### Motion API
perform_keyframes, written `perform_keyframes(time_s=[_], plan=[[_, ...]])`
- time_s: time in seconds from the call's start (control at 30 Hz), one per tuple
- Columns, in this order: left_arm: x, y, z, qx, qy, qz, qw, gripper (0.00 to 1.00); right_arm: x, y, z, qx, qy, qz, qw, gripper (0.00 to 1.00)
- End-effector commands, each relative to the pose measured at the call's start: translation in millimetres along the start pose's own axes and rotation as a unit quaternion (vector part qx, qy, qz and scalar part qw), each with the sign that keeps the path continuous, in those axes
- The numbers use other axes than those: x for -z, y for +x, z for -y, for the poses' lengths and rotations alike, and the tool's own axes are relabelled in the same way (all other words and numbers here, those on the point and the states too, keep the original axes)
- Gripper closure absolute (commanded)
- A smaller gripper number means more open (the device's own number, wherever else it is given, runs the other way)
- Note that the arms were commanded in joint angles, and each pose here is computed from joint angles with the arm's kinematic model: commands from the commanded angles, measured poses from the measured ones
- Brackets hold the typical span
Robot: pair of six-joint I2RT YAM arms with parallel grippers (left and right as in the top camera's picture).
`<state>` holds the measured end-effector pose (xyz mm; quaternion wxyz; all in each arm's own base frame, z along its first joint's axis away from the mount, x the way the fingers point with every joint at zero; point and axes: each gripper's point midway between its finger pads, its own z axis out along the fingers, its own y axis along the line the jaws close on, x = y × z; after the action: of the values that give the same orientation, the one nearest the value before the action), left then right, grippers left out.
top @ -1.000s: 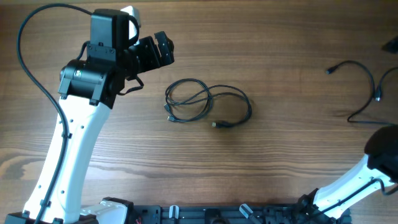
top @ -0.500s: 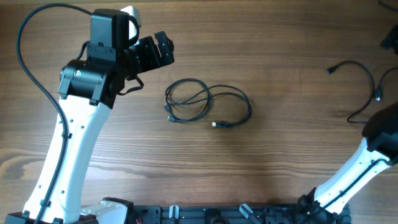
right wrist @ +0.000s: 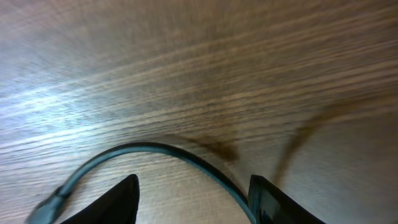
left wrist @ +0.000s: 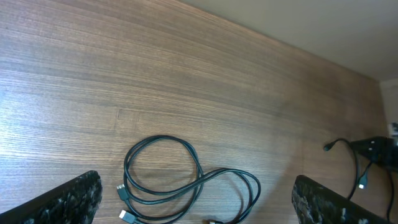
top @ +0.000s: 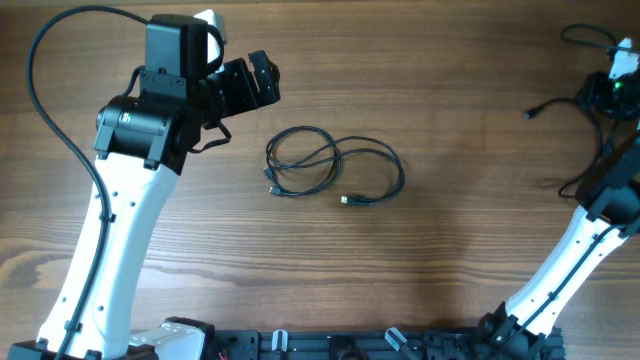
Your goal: Untangle cables
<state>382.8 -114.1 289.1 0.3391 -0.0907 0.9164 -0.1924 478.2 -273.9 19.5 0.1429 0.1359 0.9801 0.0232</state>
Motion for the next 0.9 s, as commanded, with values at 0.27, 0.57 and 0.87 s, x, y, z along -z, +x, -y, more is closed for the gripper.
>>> perform_keyframes(time_s=[0.27,0.57,0.87], plan=[[-1.5,-0.7,1.2,0.004,0.001,-0.001,1.000,0.00,-30.1,13.7,-2.3,-0.001,-0.014,-0.026,1.000,0.61],[-1.5,-2.3,2.1,0.004,0.004,0.002,1.000,0.00,-26.9,15.1,-5.4,-0.112,-0.018,-0.031,0.993,0.96],[-1.5,-4.2,3.1,0.003,0.006,0.006,1.000,0.00,66.6,-38.6,-9.5,-0.139,-0.017,0.087,0.986,0.96]])
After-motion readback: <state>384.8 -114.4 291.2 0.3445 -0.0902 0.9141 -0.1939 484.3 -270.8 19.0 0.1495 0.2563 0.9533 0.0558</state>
